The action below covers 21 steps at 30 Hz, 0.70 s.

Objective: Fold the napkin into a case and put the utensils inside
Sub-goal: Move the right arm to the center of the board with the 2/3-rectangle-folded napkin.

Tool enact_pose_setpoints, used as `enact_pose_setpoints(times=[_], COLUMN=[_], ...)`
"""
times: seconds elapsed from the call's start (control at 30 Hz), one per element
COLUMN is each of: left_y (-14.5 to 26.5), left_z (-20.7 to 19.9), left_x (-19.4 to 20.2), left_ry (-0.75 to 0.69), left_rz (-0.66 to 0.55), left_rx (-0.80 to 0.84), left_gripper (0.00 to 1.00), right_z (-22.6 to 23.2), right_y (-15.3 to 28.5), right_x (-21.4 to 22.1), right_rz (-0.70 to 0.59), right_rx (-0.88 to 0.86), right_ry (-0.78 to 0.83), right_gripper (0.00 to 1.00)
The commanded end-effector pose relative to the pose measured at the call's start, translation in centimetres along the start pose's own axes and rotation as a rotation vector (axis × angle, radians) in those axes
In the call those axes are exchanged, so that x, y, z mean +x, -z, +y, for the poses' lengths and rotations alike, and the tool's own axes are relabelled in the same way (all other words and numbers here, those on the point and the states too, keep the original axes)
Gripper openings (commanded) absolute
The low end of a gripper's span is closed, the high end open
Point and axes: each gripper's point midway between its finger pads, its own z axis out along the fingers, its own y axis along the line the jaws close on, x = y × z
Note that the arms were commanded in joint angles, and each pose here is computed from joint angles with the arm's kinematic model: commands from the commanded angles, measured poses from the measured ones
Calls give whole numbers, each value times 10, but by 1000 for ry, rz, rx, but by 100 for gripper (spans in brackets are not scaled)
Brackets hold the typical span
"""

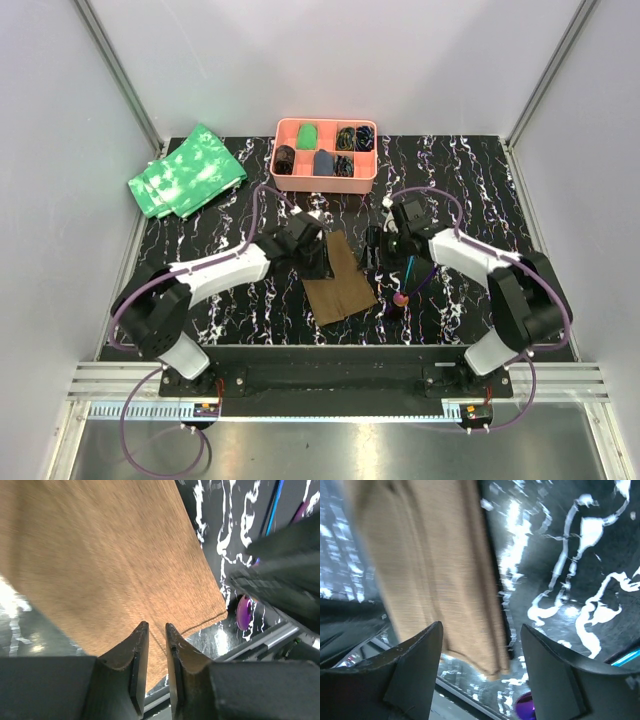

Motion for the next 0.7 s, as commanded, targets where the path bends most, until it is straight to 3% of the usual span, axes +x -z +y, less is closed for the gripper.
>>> enact_pose_setpoints(times=[0.0,0.07,0.27,0.3,0.4,0.43,0.6,0.67], left_y=[-11,-11,-4,-4,2,6,9,12], left_z=[-22,-25,-46,-46,-48,-51,-44,-45], left_x=[-2,-1,10,12,17,19,40,51], left_ry=[16,10,-56,-71,-127,-147,-219,-276], left_rz=[-31,-35,-39,-50,-104,-123,-206,-238], left_rx=[69,77,134,132,109,110,15,-30], left_gripper=[22,22,25,28,39,47,56,57], right_z=[-4,-5,-8,-8,1,7,39,43], right_y=[-12,-18,-23,-25,-23,-19,-4,2], right_x=[17,28,55,62,76,78,98,98], right_rz=[99,117,150,149,151,145,116,107], right_rx=[-46,-74,-129,-145,-223,-253,-358,-378], right_ry=[32,19,-32,-58,-135,-151,-234,-273], right_gripper=[71,69,52,44,34,33,30,43])
